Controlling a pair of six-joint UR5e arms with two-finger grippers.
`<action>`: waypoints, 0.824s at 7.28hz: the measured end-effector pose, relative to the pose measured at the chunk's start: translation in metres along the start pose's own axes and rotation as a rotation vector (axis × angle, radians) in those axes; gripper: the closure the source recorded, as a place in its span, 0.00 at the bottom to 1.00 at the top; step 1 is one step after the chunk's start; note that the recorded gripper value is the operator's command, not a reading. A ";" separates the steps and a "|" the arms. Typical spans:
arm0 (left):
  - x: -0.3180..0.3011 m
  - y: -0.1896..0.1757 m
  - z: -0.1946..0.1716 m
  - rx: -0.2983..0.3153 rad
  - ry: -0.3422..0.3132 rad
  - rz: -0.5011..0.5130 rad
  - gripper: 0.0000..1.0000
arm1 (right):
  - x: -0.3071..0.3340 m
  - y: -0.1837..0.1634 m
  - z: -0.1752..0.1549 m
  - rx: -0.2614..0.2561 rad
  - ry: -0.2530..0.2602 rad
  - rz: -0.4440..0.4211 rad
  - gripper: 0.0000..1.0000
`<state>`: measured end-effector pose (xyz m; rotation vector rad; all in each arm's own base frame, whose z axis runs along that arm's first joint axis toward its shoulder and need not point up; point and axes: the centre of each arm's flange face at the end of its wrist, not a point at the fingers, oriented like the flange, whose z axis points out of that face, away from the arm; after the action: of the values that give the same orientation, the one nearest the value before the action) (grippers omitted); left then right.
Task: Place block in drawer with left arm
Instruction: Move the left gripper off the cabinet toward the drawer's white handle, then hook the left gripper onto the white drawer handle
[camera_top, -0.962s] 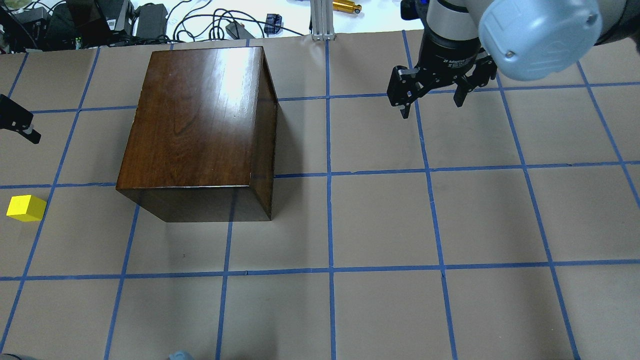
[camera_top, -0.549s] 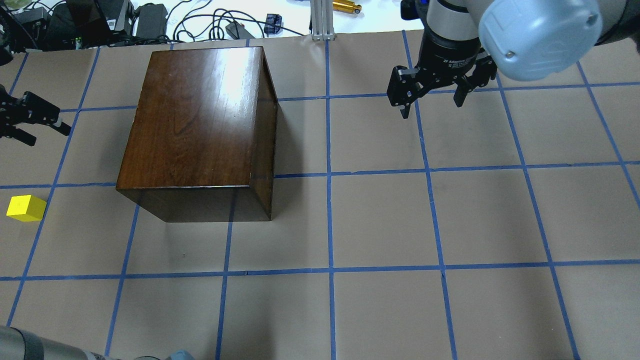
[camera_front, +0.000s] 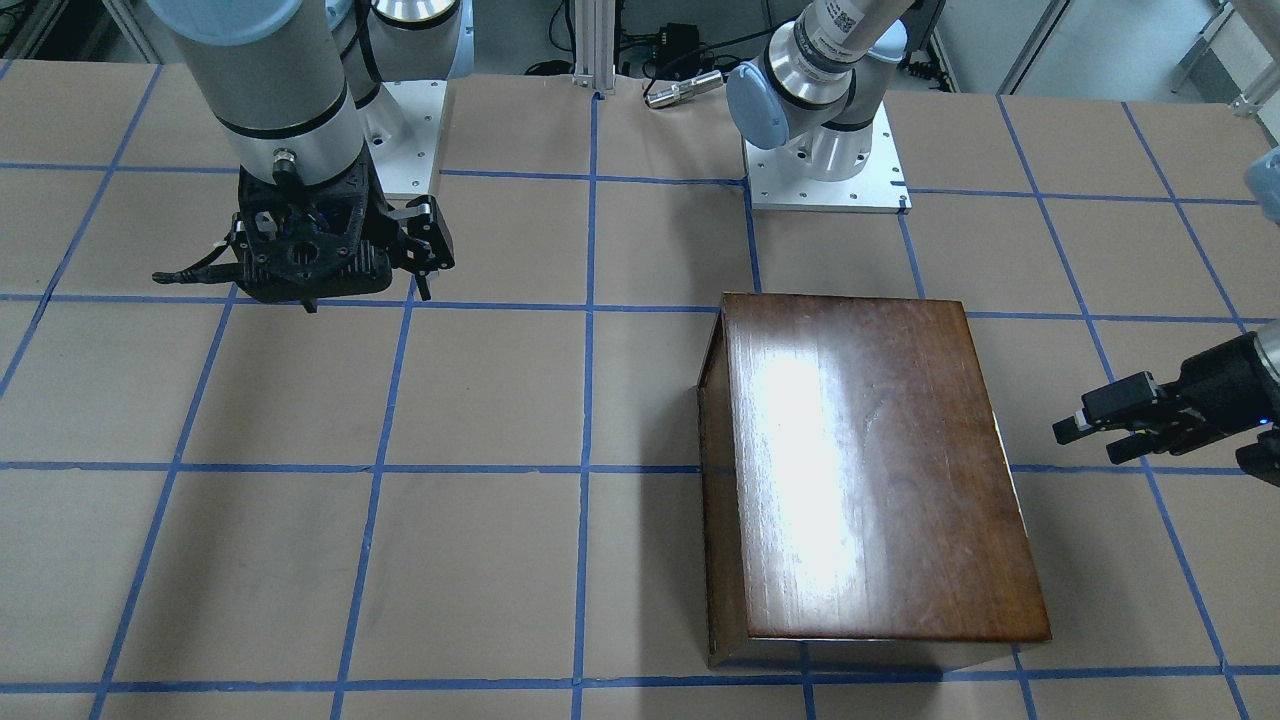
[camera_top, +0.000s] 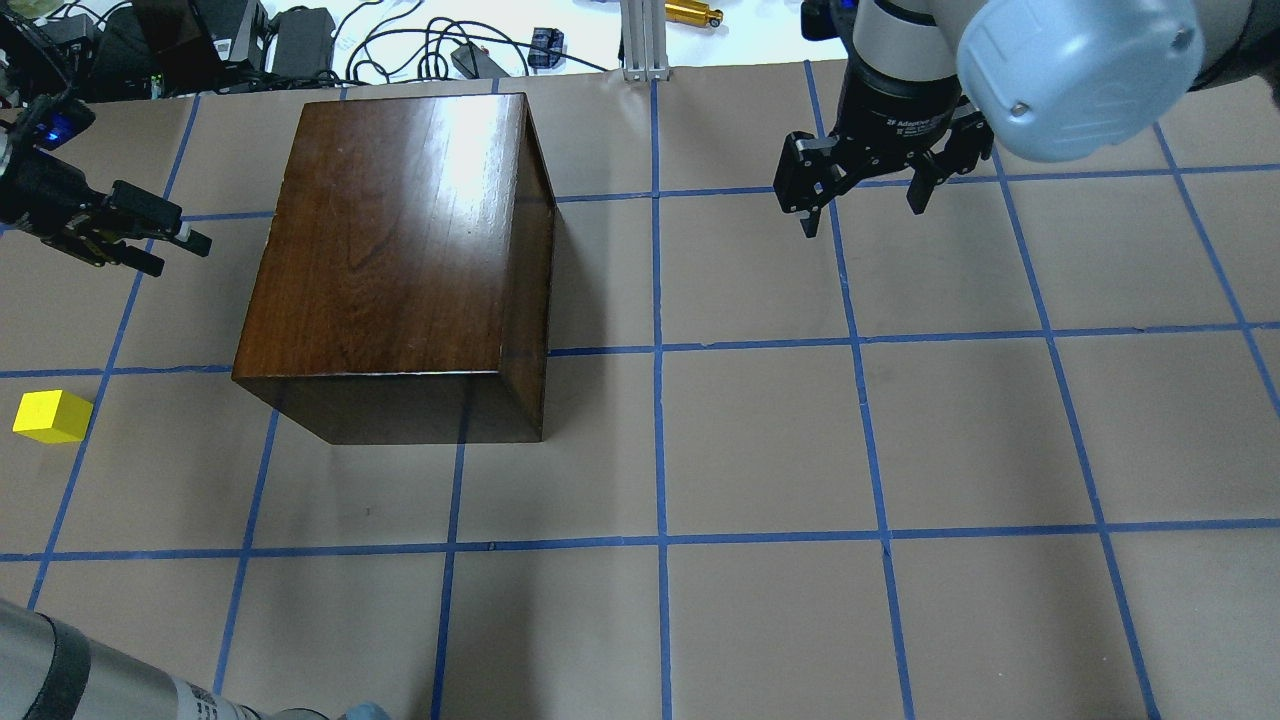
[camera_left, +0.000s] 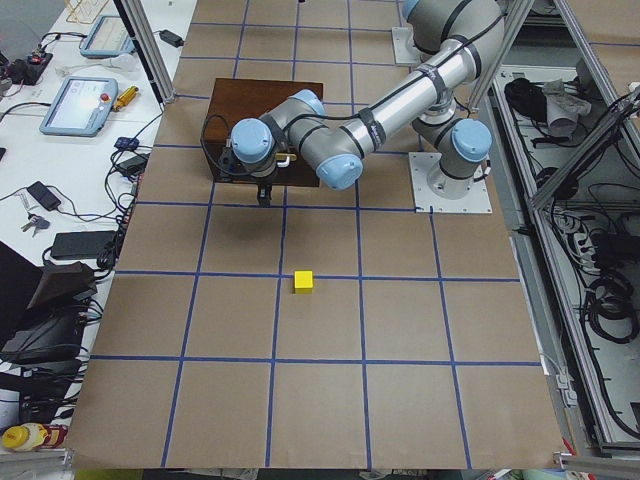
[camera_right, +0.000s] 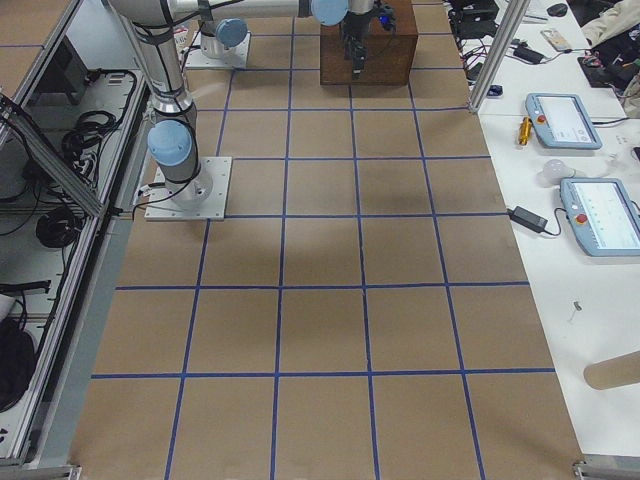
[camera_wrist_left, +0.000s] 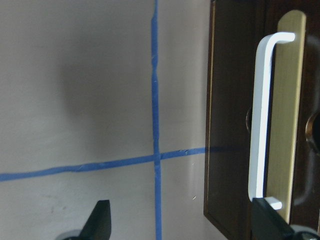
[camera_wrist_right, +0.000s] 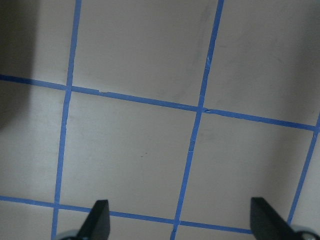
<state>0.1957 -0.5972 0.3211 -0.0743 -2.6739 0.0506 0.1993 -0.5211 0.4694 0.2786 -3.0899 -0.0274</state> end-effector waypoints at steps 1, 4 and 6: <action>0.011 -0.007 0.013 -0.015 0.012 0.022 0.00 | 0.000 0.000 0.000 0.000 0.000 0.000 0.00; 0.012 -0.019 0.040 -0.043 0.030 0.051 0.00 | 0.000 0.000 0.000 0.000 0.000 0.000 0.00; 0.002 -0.023 0.059 -0.057 0.040 0.050 0.00 | 0.000 0.000 0.000 0.000 0.000 0.001 0.00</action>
<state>0.1660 -0.6216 0.2704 -0.1586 -2.6334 -0.0106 0.1992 -0.5211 0.4694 0.2771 -3.0900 -0.0274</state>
